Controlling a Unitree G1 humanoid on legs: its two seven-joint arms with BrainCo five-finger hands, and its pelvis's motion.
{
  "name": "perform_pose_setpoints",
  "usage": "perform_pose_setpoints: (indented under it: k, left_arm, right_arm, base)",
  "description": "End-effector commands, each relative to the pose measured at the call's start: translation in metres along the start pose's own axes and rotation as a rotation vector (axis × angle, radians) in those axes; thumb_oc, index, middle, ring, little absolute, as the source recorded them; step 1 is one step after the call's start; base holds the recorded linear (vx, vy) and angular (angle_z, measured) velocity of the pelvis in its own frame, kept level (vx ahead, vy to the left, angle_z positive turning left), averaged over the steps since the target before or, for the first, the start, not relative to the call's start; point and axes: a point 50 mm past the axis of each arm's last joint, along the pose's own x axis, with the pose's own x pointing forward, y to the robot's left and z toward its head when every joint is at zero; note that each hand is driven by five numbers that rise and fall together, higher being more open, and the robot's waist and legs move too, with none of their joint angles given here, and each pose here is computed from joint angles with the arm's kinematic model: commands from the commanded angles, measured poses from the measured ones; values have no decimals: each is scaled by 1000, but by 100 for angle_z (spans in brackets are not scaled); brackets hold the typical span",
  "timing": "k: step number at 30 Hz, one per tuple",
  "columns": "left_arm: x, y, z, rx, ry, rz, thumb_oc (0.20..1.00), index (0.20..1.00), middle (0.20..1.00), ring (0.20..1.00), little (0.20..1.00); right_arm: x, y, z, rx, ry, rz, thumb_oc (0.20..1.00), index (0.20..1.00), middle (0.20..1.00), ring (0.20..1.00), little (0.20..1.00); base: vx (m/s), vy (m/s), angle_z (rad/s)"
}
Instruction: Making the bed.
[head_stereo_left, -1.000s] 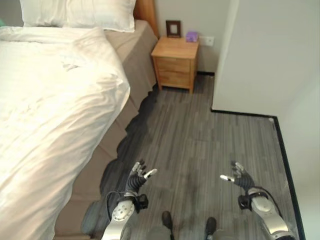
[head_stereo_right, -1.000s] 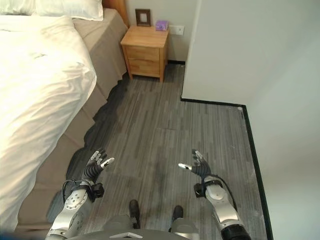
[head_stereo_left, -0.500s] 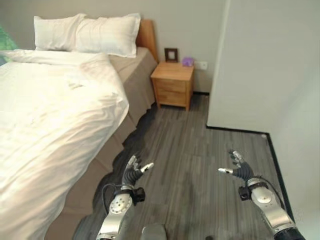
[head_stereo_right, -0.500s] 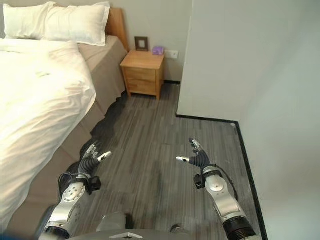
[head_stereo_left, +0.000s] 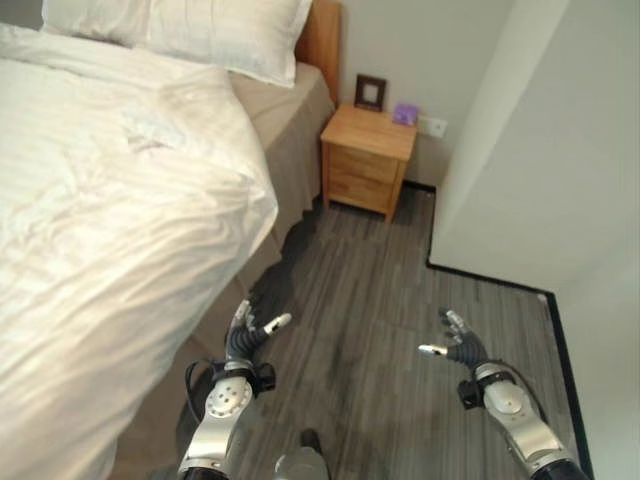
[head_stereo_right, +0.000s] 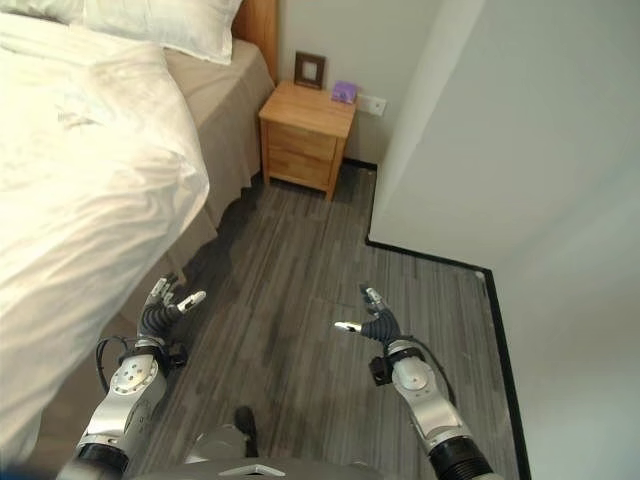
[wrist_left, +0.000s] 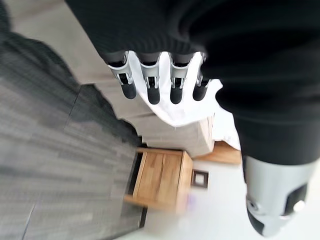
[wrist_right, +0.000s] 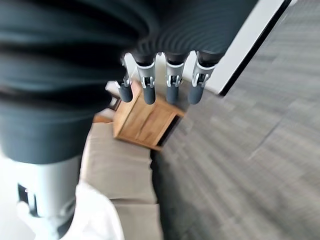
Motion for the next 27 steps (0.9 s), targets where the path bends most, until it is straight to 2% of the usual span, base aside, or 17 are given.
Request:
perform_pose_setpoints:
  k: [1, 7, 13, 18, 23, 27]
  left_arm:
    - [2, -8, 29, 46, -137, -64, 1000, 1000, 1000, 1000, 1000]
    - [3, -14, 28, 22, -138, -81, 1000, 1000, 1000, 1000, 1000]
    - [7, -12, 29, 32, -143, -66, 1000, 1000, 1000, 1000, 1000]
    - [5, -23, 26, 22, -137, -98, 1000, 1000, 1000, 1000, 1000]
    - [2, -28, 39, -53, -185, -132, 1000, 1000, 1000, 1000, 1000]
    - [-1, -31, 38, -74, -179, -133, 1000, 1000, 1000, 1000, 1000]
  right_arm:
    - [12, -17, 36, -34, -155, -48, 1000, 1000, 1000, 1000, 1000]
    - [7, -20, 28, -7, -132, -63, 1000, 1000, 1000, 1000, 1000]
    - [4, -20, 21, -8, -107, -85, 1000, 1000, 1000, 1000, 1000]
    - [-4, -27, 10, -28, -65, -81, 1000, 1000, 1000, 1000, 1000]
    - [0, -36, 25, -61, -126, -76, 1000, 1000, 1000, 1000, 1000]
    - [3, -35, 29, -79, -137, -57, 1000, 1000, 1000, 1000, 1000]
  base:
    - [394, 154, 25]
    - [545, 53, 48]
    - [608, -117, 60]
    - [556, -193, 52]
    - [459, -401, -3]
    - [486, -109, -49]
